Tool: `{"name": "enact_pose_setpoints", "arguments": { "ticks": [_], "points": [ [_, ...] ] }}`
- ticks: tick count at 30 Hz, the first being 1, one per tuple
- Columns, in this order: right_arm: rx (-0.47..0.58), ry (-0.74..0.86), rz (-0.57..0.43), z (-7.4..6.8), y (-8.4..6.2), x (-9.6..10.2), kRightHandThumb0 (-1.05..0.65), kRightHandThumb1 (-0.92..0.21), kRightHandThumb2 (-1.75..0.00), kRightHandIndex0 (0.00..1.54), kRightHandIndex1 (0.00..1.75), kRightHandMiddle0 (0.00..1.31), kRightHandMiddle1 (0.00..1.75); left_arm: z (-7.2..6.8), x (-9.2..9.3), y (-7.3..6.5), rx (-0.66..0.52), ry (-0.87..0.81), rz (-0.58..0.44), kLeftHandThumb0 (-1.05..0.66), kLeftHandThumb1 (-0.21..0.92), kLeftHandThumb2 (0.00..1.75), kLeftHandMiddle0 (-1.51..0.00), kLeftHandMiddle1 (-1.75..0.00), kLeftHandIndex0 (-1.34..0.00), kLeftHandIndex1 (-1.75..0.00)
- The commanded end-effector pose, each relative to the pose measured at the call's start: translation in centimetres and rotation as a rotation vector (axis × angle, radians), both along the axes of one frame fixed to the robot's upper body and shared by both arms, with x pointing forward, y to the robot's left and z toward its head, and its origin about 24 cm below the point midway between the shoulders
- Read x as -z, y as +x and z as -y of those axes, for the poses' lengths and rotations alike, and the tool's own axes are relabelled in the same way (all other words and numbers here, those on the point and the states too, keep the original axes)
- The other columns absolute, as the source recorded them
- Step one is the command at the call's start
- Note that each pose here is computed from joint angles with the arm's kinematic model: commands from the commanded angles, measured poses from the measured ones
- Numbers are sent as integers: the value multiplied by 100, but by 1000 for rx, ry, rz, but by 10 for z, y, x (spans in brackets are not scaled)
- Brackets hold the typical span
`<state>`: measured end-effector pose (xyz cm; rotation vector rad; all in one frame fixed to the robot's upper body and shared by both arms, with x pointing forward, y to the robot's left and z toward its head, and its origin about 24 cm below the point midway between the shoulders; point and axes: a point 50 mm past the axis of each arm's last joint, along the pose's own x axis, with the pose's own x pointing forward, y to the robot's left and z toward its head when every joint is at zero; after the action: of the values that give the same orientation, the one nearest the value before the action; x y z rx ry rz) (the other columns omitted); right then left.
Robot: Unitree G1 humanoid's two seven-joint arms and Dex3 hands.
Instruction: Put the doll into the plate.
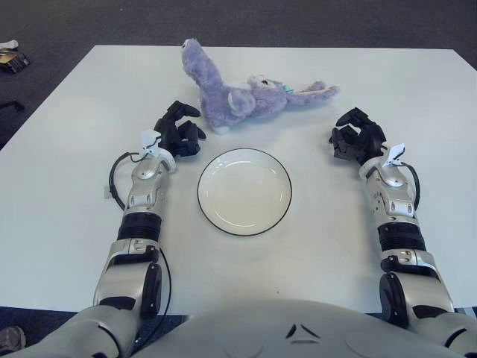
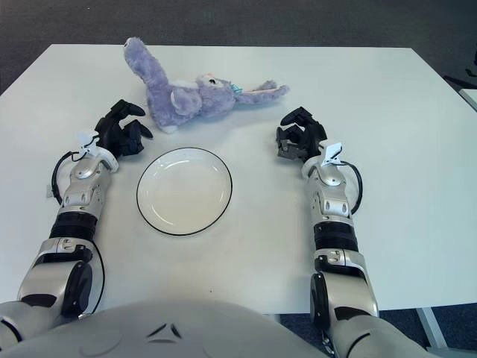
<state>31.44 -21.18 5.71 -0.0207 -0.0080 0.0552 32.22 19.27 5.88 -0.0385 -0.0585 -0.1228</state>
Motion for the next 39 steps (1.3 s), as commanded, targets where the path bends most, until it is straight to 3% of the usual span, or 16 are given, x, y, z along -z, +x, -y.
{"name": "enact_pose_setpoints", "arguments": {
  "ticks": [1,5,8,11,14,17,18,19,22,25,29,39],
  "points": [
    [4,20,-145,2,-10,29,-1,-32,-132,50,175,48,174,1,24,-8,-10,-13,-117,-1,32,131,-57,-172,-44,-172],
    [12,34,-142,4,-8,29,-1,-32,-132,50,175,48,174,2,22,-7,-16,-22,-110,-1,47,114,-41,-174,-37,-173],
    [19,45,-140,5,-7,28,-1,-33,-130,49,174,48,174,2,22,-6,-19,-23,-107,-1,76,69,-31,-164,-28,-164],
    [25,50,-137,6,-6,28,-1,-33,-131,50,174,48,174,3,21,-6,-25,-29,-108,-1,87,54,-25,-163,-23,-164],
    [28,55,-137,7,-5,28,-1,-32,-131,50,174,49,174,3,21,-5,-27,-34,-110,0,90,52,-20,-165,-18,-166],
    [28,67,-138,7,-4,27,-1,-32,-132,50,174,49,174,3,21,-5,-28,-29,-111,0,92,54,-16,-169,-14,-170],
    [28,69,-138,7,-4,27,-1,-32,-132,50,174,49,174,3,20,-5,-27,-26,-111,12,92,51,-19,-169,-9,-152],
    [29,71,-137,7,-4,27,-1,-32,-132,50,174,49,174,3,20,-5,-25,-22,-111,16,92,50,-20,-169,-7,-145],
    [30,72,-136,8,-4,26,-1,-32,-132,50,174,49,174,3,19,-5,-18,-17,-111,-17,67,91,-28,-124,-2,-118],
    [32,72,-136,8,-4,25,-1,-32,-132,50,174,49,174,3,19,-6,-12,-20,-112,-30,59,105,-31,-107,-1,-107],
    [38,74,-135,9,-4,24,-1,-32,-131,50,174,49,174,3,18,-6,-3,-25,-113,-37,58,106,-32,-96,0,-98],
    [57,63,-111,11,-1,18,-1,-32,-131,50,174,48,174,3,12,-3,-1,-26,-133,-42,61,100,-32,-89,0,-90]
  ]
}}
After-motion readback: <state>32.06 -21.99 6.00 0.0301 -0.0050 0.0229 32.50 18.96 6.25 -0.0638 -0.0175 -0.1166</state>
